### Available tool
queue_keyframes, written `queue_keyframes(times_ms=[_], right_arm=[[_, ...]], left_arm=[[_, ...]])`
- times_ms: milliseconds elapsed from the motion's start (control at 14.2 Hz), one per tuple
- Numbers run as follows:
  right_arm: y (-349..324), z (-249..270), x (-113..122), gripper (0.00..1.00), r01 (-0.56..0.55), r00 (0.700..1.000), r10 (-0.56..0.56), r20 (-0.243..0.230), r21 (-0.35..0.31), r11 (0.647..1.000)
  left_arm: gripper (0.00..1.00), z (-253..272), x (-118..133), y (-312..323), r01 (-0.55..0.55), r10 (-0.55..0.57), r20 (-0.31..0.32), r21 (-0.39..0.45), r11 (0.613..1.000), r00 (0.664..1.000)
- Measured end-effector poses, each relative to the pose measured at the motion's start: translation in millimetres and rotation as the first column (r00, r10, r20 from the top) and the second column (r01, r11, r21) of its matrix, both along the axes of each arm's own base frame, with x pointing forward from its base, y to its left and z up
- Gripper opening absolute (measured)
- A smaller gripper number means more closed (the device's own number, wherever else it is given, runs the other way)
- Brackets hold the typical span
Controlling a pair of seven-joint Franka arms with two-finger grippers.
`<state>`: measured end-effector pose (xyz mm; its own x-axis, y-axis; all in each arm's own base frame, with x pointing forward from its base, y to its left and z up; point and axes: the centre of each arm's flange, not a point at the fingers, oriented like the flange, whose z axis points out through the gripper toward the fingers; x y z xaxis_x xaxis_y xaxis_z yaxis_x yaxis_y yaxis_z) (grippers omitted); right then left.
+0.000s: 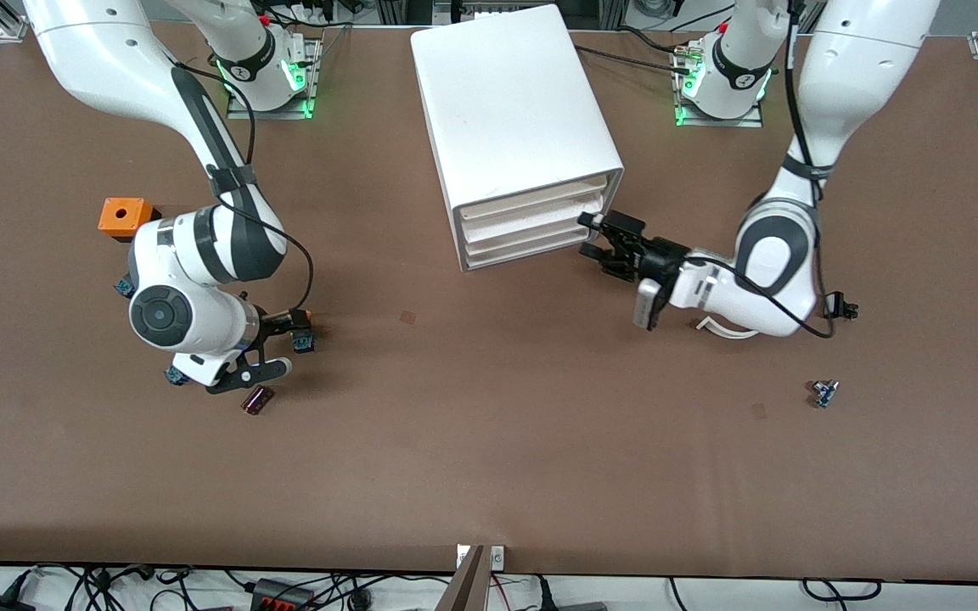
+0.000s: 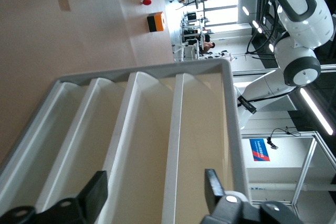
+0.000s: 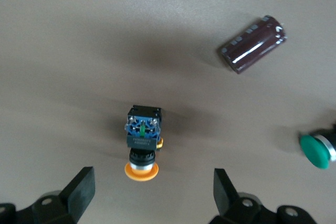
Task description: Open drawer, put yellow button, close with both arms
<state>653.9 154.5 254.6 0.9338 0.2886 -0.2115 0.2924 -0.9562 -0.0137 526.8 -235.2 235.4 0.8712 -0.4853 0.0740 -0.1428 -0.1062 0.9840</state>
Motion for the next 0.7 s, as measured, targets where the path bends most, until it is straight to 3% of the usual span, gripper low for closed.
queue_keyframes(times_ms=[70, 211, 282, 423, 493, 634, 704], right_arm=[[1.2, -7.6, 0.1, 1.00, -0.006, 1.000, 0.006, -0.005, 0.000, 1.000], [3.5, -22.4, -0.8, 1.00, -0.010, 1.000, 0.010, -0.017, -0.001, 1.000], [4.0, -29.0, -0.8, 1.00, -0.012, 1.000, 0.012, -0.017, -0.001, 1.000], [4.6, -38.9, -0.6, 1.00, -0.013, 1.000, 0.013, -0.019, 0.000, 1.000], [5.3, -43.1, -1.0, 1.00, -0.015, 1.000, 0.015, -0.021, -0.001, 1.000], [6.8, -49.9, -2.1, 1.00, -0.018, 0.999, 0.017, -0.027, -0.002, 1.000], [7.3, -53.2, -2.7, 1.00, -0.018, 0.999, 0.018, -0.031, -0.002, 1.000]], left_arm=[[0.78, -6.5, -11.1, -4.8, 0.013, -0.013, -0.018, -0.013, 1.000, 1.000], [0.63, -10.3, -23.7, -8.3, 0.038, -0.040, -0.052, -0.036, 0.999, 0.998], [0.63, -9.2, -27.5, -8.8, 0.050, -0.054, -0.065, -0.051, 0.997, 0.996], [0.50, -5.7, -32.8, -9.4, 0.069, -0.076, -0.084, -0.075, 0.995, 0.994], [0.50, -5.2, -34.4, -9.1, 0.079, -0.085, -0.088, -0.073, 0.994, 0.992], [0.34, -7.1, -37.9, -6.1, 0.116, -0.119, -0.100, -0.039, 0.993, 0.988], [0.34, -7.6, -39.1, -5.1, 0.127, -0.129, -0.109, -0.025, 0.992, 0.986]])
